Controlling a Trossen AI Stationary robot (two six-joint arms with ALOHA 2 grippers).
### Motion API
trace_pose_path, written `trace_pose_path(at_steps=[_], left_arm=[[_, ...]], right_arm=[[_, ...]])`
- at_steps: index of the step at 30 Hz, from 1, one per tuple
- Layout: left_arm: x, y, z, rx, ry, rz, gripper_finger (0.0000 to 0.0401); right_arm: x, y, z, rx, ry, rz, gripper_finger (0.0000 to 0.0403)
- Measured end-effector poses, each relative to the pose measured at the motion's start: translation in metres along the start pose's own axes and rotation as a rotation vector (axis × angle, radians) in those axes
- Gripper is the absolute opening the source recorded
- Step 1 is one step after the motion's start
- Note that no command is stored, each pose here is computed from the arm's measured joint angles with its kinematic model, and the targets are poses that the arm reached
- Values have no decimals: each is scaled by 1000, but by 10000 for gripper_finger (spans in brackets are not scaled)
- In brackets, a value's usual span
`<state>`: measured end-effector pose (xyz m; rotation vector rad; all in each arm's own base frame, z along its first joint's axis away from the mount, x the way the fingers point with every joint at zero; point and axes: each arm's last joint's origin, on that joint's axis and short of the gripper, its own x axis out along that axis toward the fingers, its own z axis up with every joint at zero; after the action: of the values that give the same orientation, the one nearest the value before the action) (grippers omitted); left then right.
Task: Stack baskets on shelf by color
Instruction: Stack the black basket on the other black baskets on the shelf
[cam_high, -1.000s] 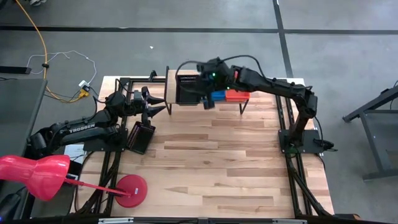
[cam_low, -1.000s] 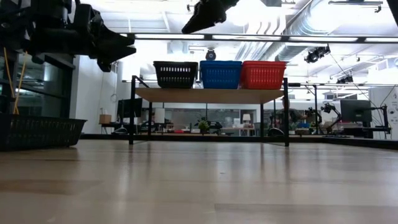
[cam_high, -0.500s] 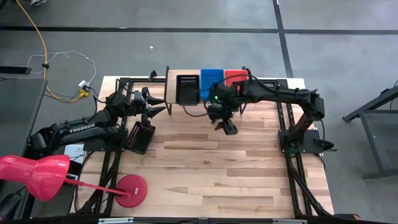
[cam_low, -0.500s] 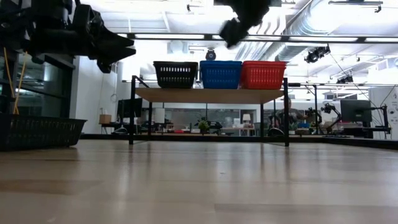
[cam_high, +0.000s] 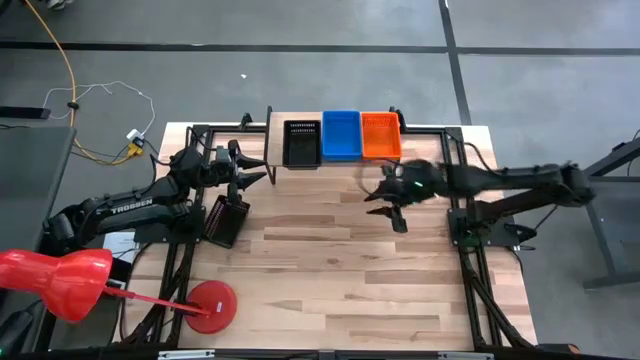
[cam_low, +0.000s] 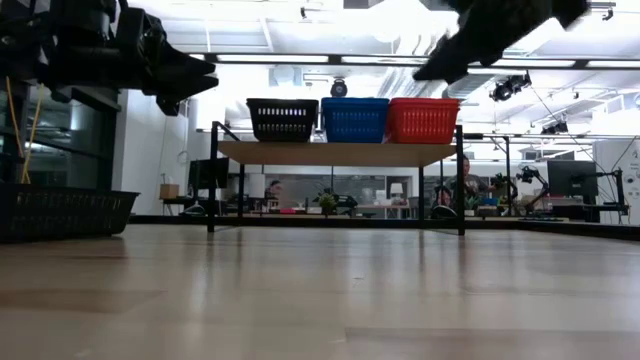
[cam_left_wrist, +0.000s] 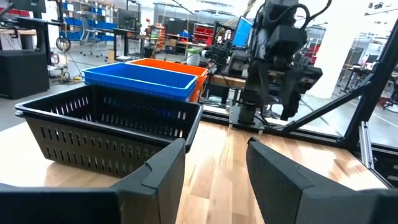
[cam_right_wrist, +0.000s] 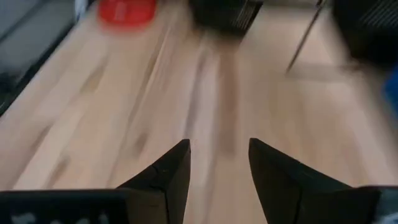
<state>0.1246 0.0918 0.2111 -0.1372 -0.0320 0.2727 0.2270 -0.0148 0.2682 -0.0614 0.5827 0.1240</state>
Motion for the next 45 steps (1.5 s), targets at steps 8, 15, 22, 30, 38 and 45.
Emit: trace_pose_path(at_steps=[8,15,22,30,38,45], left_arm=[[1,-2,0,-8,2,-9,156],[3,-10,-2,-28,17,-63,156],[8,-29,-6,-20,429,-50,156],[15,-42,7,137,860,229,156],[34,-52,25,197,1060,191,156],[49,-50,28,317,1302,195,156]], right_arm=[[-5,14,-54,-77,-575,-223,151],[-5,15,-68,-106,-631,-240,151],[-5,15,-68,-112,-638,-231,151],[-5,16,-68,-109,-638,-226,151],[-4,16,-68,-109,-638,-201,151],[-4,17,-69,-92,-640,-154,151]])
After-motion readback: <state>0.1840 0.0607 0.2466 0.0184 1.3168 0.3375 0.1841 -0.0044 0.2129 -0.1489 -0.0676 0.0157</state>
